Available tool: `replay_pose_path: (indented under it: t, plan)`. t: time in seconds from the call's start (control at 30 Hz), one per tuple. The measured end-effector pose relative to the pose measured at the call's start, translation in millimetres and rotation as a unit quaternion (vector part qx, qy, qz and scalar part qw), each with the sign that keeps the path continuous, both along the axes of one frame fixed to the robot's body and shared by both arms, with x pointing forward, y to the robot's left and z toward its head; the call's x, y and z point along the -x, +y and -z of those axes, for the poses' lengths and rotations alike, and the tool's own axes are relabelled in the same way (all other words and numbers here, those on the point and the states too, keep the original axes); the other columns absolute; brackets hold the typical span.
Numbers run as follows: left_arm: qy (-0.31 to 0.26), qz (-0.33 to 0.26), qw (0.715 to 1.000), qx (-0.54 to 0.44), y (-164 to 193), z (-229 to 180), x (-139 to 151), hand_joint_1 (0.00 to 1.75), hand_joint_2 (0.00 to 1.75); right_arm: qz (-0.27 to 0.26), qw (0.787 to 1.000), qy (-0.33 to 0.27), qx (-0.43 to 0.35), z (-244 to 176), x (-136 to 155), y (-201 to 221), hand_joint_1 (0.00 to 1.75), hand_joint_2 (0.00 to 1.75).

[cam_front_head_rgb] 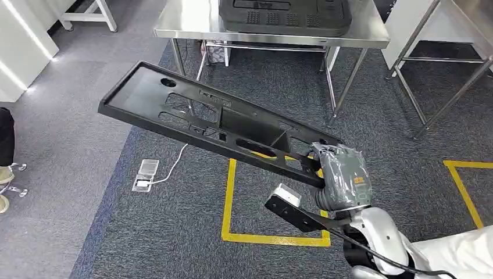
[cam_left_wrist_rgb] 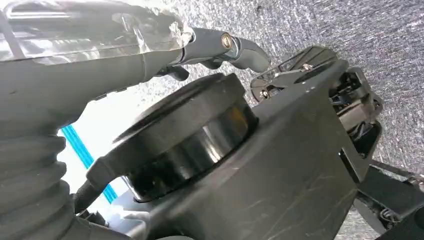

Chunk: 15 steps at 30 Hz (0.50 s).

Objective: Take the parts from the cabinet and place them on the table.

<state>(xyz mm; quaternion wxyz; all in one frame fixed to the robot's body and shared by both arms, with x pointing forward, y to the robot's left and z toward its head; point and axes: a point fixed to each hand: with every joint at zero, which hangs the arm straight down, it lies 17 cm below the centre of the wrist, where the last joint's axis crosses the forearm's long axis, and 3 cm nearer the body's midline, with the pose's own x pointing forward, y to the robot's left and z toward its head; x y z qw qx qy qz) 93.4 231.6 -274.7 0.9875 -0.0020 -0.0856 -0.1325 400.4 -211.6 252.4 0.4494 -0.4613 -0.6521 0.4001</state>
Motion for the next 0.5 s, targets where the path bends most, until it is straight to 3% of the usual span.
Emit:
replay_pose_path:
  t: [0.5]
  plan:
    - [0.001,-0.003,1.000,-0.003,4.5,0.2,-1.1,0.00,1.75,0.000,1.000,-0.001,-0.002,-2.1,-1.3,0.4,1.75,1.75]
